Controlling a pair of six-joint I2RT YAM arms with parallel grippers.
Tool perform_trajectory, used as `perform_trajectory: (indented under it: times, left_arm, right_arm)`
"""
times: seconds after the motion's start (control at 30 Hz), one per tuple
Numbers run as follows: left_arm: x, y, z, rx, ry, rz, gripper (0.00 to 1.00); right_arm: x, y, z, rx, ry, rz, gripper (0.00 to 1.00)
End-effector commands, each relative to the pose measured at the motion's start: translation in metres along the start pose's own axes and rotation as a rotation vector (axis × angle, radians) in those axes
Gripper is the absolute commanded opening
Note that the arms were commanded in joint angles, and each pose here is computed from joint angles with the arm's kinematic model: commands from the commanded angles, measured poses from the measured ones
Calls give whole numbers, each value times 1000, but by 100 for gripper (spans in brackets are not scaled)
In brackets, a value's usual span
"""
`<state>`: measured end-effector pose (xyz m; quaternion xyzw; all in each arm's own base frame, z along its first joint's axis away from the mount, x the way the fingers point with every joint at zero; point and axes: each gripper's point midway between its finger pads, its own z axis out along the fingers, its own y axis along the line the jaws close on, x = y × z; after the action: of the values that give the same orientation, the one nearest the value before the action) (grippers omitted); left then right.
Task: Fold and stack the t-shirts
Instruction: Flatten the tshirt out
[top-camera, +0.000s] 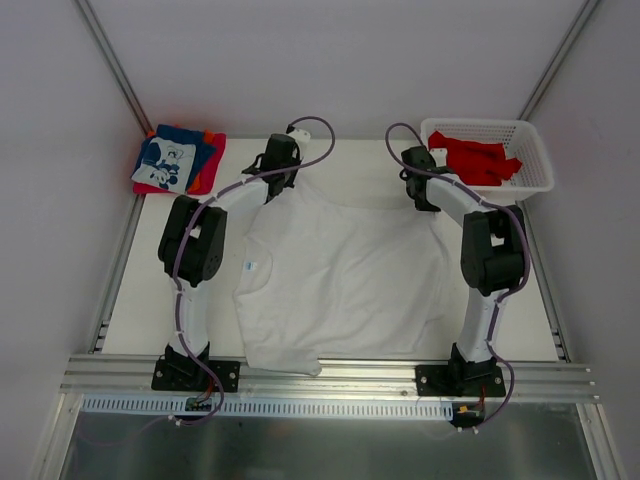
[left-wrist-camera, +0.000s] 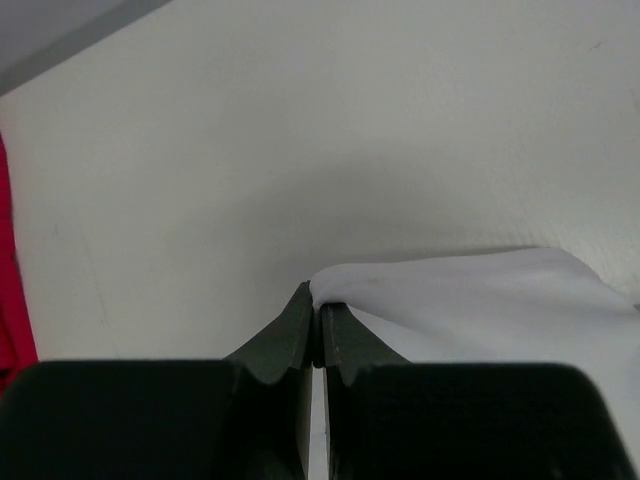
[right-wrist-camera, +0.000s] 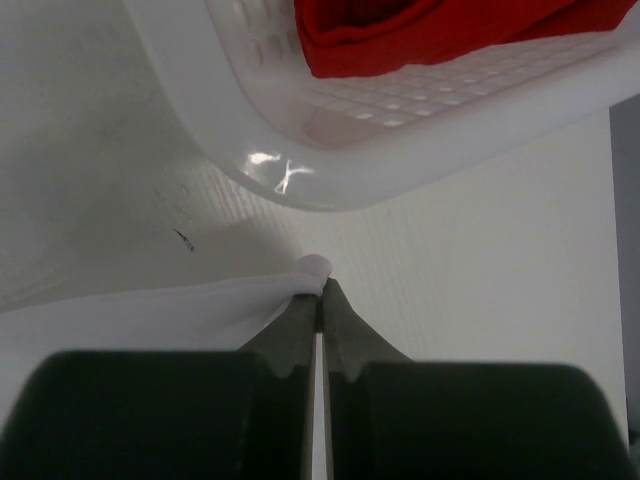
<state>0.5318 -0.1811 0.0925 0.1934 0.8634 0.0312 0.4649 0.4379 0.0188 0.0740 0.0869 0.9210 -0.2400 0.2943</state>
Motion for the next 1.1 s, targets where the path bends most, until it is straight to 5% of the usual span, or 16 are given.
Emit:
perform_trajectory:
  times: [0.0, 0.23, 0.6, 0.63, 0.67, 0.7, 0.8, 1.07]
  left_arm:
    - [-40, 6, 2, 12, -79, 26, 0]
    - [-62, 23, 20, -43, -92, 70, 0]
    - [-37, 61, 39, -221, 5, 130, 0]
    - [-37, 65, 40, -237, 9, 131, 0]
    - [-32, 71, 42, -252, 20, 128, 0]
    - [-31, 75, 43, -257, 22, 120, 0]
    - [-28, 88, 49, -272, 23, 90, 0]
    - [-38, 108, 66, -345, 12, 109, 4]
  right_arm:
    - [-33, -4, -6, -16, -50, 8, 0]
    - [-58, -2, 9, -18, -48, 4, 0]
    - [-81, 14, 24, -45, -48, -24, 1]
    - [-80, 15, 25, -48, -43, -32, 8]
    - [-82, 14, 24, -48, -44, -29, 27]
    - [-85, 13, 24, -42, -47, -31, 70]
    - [-86, 10, 24, -22, -50, -34, 99]
    - [-82, -3, 15, 0, -50, -33, 99]
